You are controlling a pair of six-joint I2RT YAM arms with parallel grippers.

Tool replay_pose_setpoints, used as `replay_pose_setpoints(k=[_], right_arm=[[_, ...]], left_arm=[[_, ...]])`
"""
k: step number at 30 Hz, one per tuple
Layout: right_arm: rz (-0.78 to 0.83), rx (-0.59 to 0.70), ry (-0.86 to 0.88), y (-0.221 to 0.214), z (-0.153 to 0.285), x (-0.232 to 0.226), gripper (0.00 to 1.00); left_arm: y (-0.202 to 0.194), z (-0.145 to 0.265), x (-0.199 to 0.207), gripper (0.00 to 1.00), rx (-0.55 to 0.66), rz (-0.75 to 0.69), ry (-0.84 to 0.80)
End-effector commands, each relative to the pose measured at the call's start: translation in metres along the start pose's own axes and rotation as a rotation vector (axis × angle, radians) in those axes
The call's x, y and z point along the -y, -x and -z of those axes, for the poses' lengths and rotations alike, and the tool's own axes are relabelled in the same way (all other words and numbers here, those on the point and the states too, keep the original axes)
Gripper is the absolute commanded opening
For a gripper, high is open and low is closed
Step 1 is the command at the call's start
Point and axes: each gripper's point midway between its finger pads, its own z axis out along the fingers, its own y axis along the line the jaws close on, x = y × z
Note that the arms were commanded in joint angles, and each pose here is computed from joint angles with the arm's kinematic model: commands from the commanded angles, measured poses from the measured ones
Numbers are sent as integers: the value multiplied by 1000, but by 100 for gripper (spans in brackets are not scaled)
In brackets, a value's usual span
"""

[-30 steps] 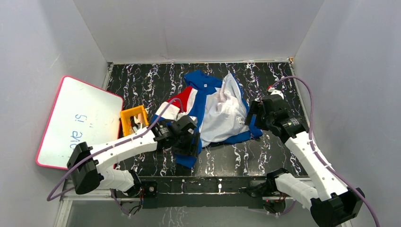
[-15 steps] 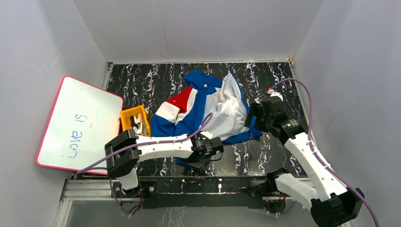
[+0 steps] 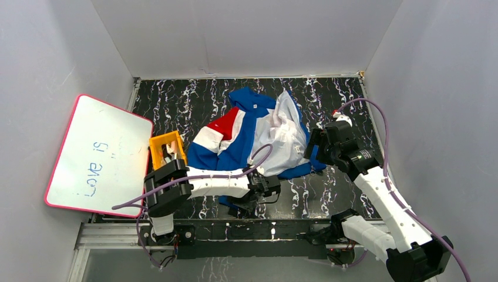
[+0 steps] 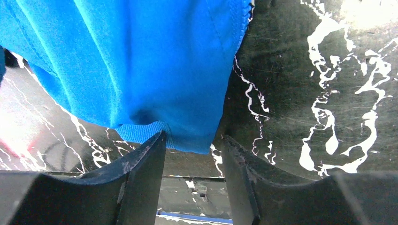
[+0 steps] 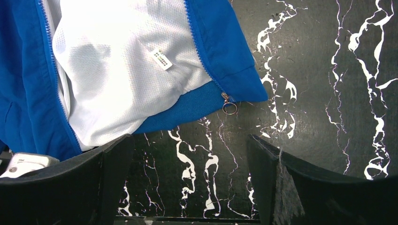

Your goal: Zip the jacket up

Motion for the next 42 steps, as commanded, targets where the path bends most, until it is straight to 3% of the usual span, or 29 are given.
replay_pose_setpoints(k=[1, 8, 9, 10, 14, 25, 42], right_arm=[[-3, 38, 16, 7, 1, -3, 96], [-3, 36, 17, 8, 0, -4, 97], [-2, 36, 18, 9, 1, -4, 97], [-3, 36, 19, 9, 1, -5, 97], [-2, 32, 21, 9, 0, -6, 97], [30, 6, -39, 4, -9, 5, 96], [5, -85, -155, -6, -67, 32, 91]], left_arm=[[0, -17, -9, 41, 13, -46, 90], [-3, -30, -17, 19, -4, -64, 138], [-1, -29, -19, 6, 1, -59, 136], [0, -28, -20, 0, 6, -54, 131], [12, -16, -17, 0, 44, -21, 42], [62, 38, -17, 0, 147, 188, -431], [102, 66, -74, 0, 212, 310, -621]])
